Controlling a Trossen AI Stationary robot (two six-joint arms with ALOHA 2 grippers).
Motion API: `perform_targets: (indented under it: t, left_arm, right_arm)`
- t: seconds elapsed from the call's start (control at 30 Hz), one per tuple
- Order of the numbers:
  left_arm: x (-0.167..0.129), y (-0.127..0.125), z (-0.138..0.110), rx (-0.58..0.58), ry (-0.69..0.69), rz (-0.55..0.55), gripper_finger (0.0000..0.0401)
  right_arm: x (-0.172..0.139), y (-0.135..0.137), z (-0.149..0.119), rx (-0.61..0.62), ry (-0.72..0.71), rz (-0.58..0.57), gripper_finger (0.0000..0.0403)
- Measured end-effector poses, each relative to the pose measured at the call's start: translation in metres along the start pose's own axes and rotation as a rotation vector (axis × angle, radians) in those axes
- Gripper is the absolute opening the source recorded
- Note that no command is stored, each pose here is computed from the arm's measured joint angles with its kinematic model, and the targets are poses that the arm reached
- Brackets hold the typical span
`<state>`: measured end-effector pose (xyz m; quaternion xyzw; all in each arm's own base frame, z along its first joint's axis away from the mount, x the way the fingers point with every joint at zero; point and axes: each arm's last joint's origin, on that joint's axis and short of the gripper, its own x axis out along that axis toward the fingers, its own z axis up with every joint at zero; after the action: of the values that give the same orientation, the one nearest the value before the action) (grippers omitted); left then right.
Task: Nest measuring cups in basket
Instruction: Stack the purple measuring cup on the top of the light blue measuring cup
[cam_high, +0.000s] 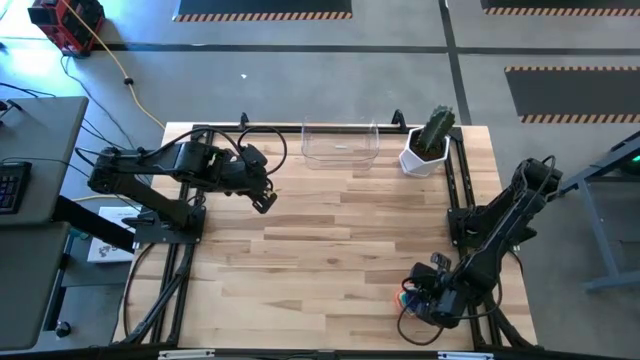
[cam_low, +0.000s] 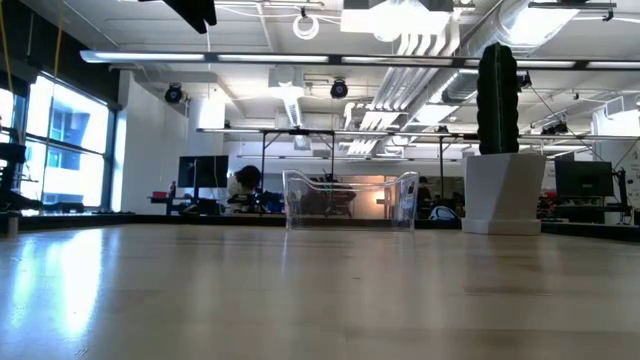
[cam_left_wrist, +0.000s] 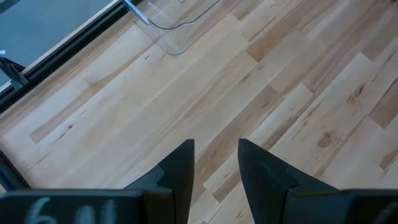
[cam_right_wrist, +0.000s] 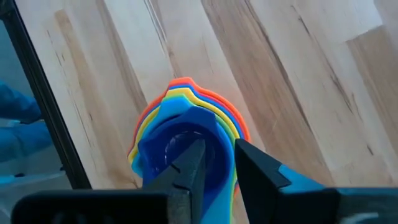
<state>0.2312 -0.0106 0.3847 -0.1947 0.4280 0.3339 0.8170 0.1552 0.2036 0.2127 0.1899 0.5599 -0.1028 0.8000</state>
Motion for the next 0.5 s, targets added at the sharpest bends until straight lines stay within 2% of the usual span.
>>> perform_targets:
  t: [0.23,0.37,0.5]
  left_arm:
    - [0.000,0.000,0.000,0.000,0.000,0.000,0.0115]
    - [0.000,0.000,0.000,0.000,-0.008,0.008,0.0115]
    - [0.000,0.000,0.000,0.000,-0.011,0.010,0.0115]
  right_arm:
    - [-0.011,0.010,0.003,0.105,0.053,0.065,0.0080]
    - [-0.027,0.026,0.011,0.159,0.047,0.160,0.0080]
    - [-0.036,0.039,0.005,0.268,0.052,0.271,0.0080]
